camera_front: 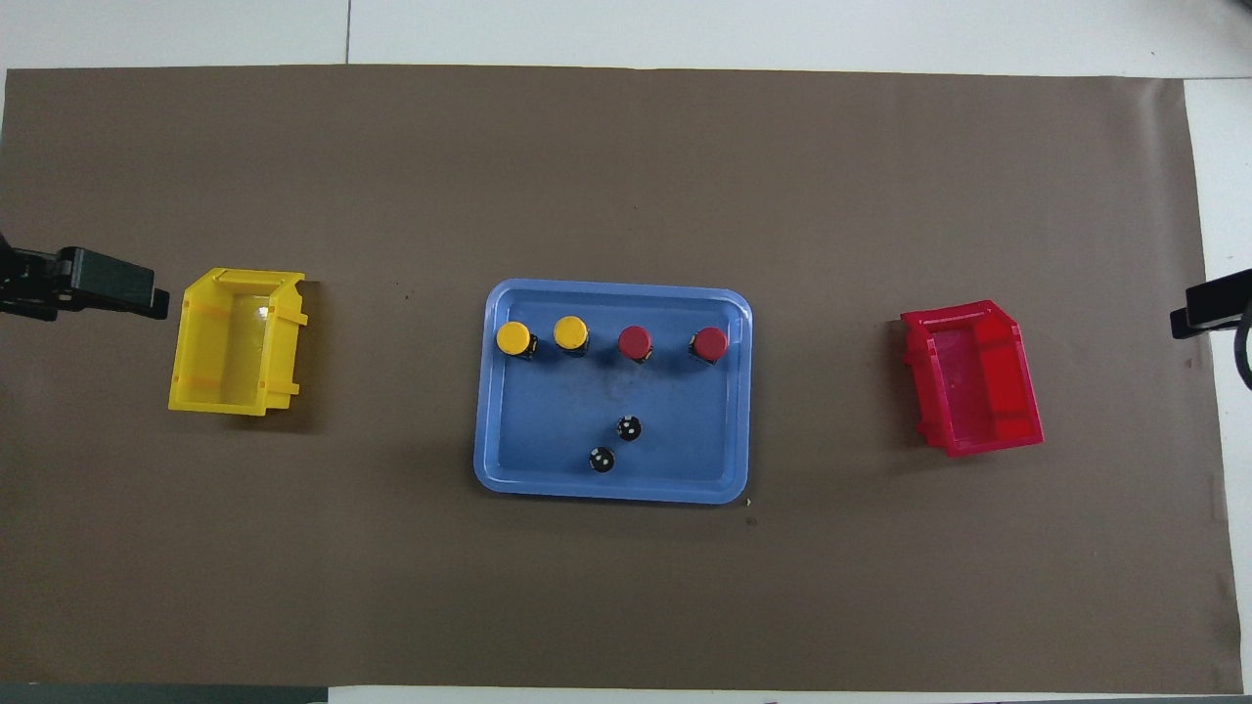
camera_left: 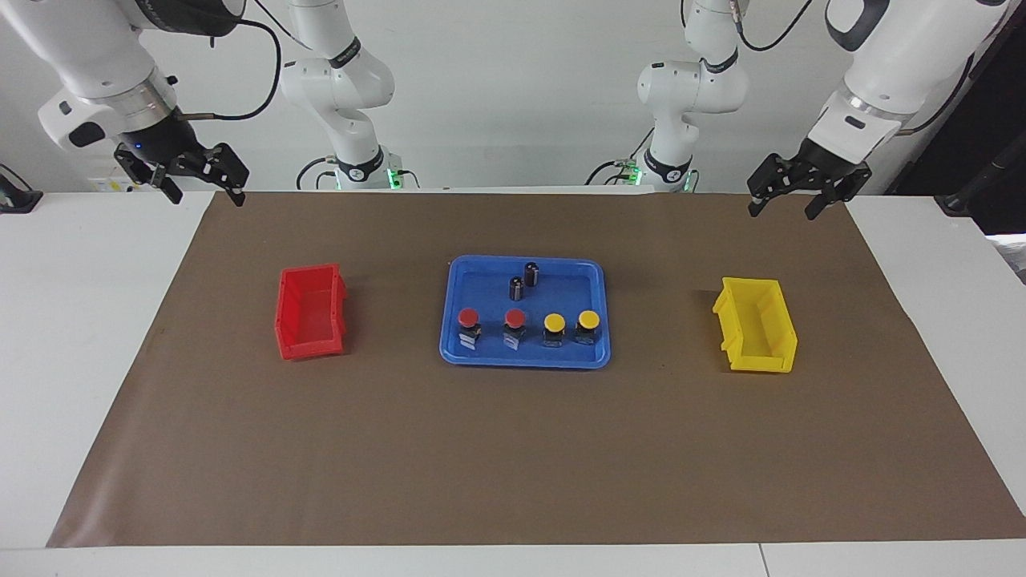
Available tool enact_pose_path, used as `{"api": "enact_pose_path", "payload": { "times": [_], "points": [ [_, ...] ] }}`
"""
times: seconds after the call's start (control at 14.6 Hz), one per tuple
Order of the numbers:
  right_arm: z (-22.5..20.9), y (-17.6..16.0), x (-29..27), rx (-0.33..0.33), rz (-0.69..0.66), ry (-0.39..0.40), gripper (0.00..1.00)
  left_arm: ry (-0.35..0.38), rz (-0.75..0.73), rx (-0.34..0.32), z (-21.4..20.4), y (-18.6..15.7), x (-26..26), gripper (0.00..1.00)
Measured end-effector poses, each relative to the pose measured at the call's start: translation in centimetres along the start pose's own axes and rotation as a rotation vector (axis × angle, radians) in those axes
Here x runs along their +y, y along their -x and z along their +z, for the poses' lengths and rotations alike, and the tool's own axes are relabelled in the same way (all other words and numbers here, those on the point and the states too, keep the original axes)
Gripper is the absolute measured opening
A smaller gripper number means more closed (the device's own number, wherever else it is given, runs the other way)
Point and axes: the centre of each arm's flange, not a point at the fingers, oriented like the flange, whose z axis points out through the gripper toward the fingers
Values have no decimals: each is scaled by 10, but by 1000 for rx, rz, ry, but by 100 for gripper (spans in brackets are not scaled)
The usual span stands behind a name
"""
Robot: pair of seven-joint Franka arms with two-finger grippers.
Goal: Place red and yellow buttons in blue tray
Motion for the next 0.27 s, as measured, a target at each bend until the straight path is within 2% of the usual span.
{"api": "enact_pose_path", "payload": {
  "times": [0.27],
  "points": [
    [0,0,0,0,0,0,100,-67,9,14,-8,2,-1,100]
  ]
}}
